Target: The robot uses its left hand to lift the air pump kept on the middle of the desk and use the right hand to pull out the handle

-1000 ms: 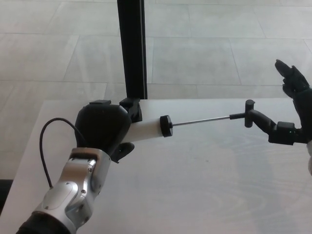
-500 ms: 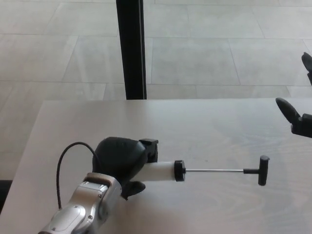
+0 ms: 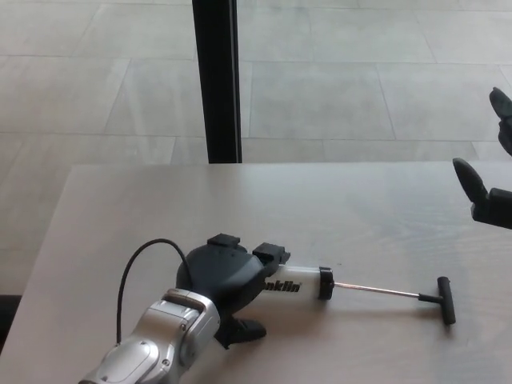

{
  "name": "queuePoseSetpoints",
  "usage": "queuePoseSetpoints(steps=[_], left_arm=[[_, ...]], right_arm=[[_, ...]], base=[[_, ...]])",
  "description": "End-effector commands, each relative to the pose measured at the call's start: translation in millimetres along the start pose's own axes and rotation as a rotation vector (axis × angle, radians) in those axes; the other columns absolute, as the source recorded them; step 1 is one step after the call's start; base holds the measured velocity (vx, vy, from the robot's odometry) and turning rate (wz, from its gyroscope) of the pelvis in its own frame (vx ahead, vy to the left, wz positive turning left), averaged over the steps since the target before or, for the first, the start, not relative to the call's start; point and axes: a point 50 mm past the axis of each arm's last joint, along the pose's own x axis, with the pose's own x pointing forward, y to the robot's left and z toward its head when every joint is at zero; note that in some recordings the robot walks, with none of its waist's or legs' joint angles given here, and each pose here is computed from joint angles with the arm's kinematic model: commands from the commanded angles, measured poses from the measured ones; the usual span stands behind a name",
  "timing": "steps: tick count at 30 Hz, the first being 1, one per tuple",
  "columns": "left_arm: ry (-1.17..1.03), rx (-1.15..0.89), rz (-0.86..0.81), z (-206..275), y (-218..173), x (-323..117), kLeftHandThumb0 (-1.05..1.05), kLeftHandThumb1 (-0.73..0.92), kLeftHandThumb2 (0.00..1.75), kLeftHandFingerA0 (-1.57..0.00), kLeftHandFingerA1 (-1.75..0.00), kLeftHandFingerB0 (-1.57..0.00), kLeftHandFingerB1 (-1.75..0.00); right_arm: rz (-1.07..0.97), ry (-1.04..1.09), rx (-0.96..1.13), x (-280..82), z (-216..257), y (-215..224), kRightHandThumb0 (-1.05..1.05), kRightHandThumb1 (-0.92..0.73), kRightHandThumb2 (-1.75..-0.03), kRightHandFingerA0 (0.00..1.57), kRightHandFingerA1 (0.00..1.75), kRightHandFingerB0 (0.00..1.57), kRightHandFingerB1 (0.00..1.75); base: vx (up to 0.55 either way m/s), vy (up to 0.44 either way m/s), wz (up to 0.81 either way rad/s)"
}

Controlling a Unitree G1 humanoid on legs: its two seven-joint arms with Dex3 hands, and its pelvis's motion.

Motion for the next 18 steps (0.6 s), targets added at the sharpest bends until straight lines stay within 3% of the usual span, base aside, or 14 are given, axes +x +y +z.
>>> queuePoseSetpoints(steps=[1,2,6,7,10,11,12,13,14,16,17,18], left_arm=[[0.167,0.032,-0.571,-10.5,-0.8,-0.4,-0.87,0.51,0.87,0.0,-0.2,-0.01,-0.02],[0.169,0.018,-0.572,-10.9,1.0,-0.1,-0.86,0.5,0.85,0.0,-0.17,-0.08,-0.01],[0.157,0.006,-0.559,-12.0,4.8,-0.6,-0.81,0.48,0.84,0.0,-0.19,-0.1,-0.07],[0.135,-0.011,-0.53,-13.2,8.7,-1.3,-0.74,0.47,0.85,0.0,-0.25,0.0,-0.17],[-0.024,-0.173,-0.23,-25.2,33.3,-10.6,-0.62,0.47,0.89,0.0,-0.37,0.0,-0.27],[-0.03,-0.182,-0.224,-25.1,33.3,-10.8,-0.62,0.47,0.89,0.0,-0.37,0.0,-0.27],[-0.069,-0.279,-0.144,-29.2,39.1,-12.4,-0.61,0.64,0.61,-0.05,-0.42,-0.11,-0.26],[-0.112,-0.444,-0.029,-36.7,50.7,-16.3,-0.37,0.46,1.02,-0.04,-0.54,0.0,-0.49],[-0.137,-0.595,0.086,-46.5,66.1,-20.3,-0.71,0.71,0.61,-0.12,-0.45,-0.2,-0.3],[-0.175,-0.889,0.244,-61.9,88.8,-26.8,-0.73,0.67,0.61,-0.12,-0.48,-0.18,-0.31],[-0.185,-0.973,0.278,-66.6,96.4,-28.9,-0.79,0.51,0.93,-0.1,-0.55,0.0,-0.35],[-0.199,-1.076,0.341,-75.6,110.6,-34.9,-0.81,0.55,0.96,-0.04,-0.53,-0.03,-0.28]], right_arm=[[-0.093,0.018,0.115,2.3,2.7,-10.8,-1.02,-0.65,-0.94,0.0,0.16,0.09,0.0],[-0.09,0.02,0.112,2.5,2.3,-11.0,-1.03,-0.65,-0.95,0.0,0.16,0.07,0.0],[-0.086,0.019,0.111,2.2,2.3,-10.4,-1.03,-0.65,-0.95,0.0,0.16,0.09,0.0],[-0.084,0.016,0.115,1.5,1.9,-10.1,-1.03,-0.65,-0.96,0.0,0.17,0.09,0.0],[-0.084,0.012,0.117,1.0,0.1,-12.2,-1.05,-0.66,-0.99,0.0,0.16,0.1,0.0],[-0.084,0.015,0.115,0.5,-0.9,-12.6,-1.05,-0.66,-0.99,0.0,0.16,0.1,0.0],[-0.085,0.018,0.109,0.6,-1.5,-13.7,-1.05,-0.66,-1.0,0.0,0.16,0.09,0.01],[-0.09,0.02,0.099,0.8,-2.3,-15.3,-1.04,-0.65,-0.99,0.0,0.16,0.12,0.01],[-0.091,0.021,0.104,0.3,-3.4,-18.5,-1.03,-0.65,-0.98,0.0,0.16,0.11,0.02],[-0.099,0.019,0.098,-0.2,-5.3,-24.6,-1.04,-0.65,-1.0,0.0,0.15,0.09,0.0],[-0.102,0.02,0.095,-0.5,-6.0,-26.9,-1.05,-0.66,-1.0,0.0,0.13,0.11,0.0],[-0.108,0.021,0.09,-1.3,-6.3,-31.2,-1.05,-0.66,-1.0,0.0,0.15,0.08,0.01]], base=[[0.0,0.0,0.0],[0.0,0.0,0.0],[0.0,0.0,0.0],[0.0,0.0,0.0],[0.0,0.0,0.0],[0.0,0.0,0.0],[0.0,0.0,0.0],[0.0,0.0,0.0],[0.0,0.0,0.0],[0.0,0.0,0.0],[0.0,0.0,0.0],[0.0,0.0,0.0]])
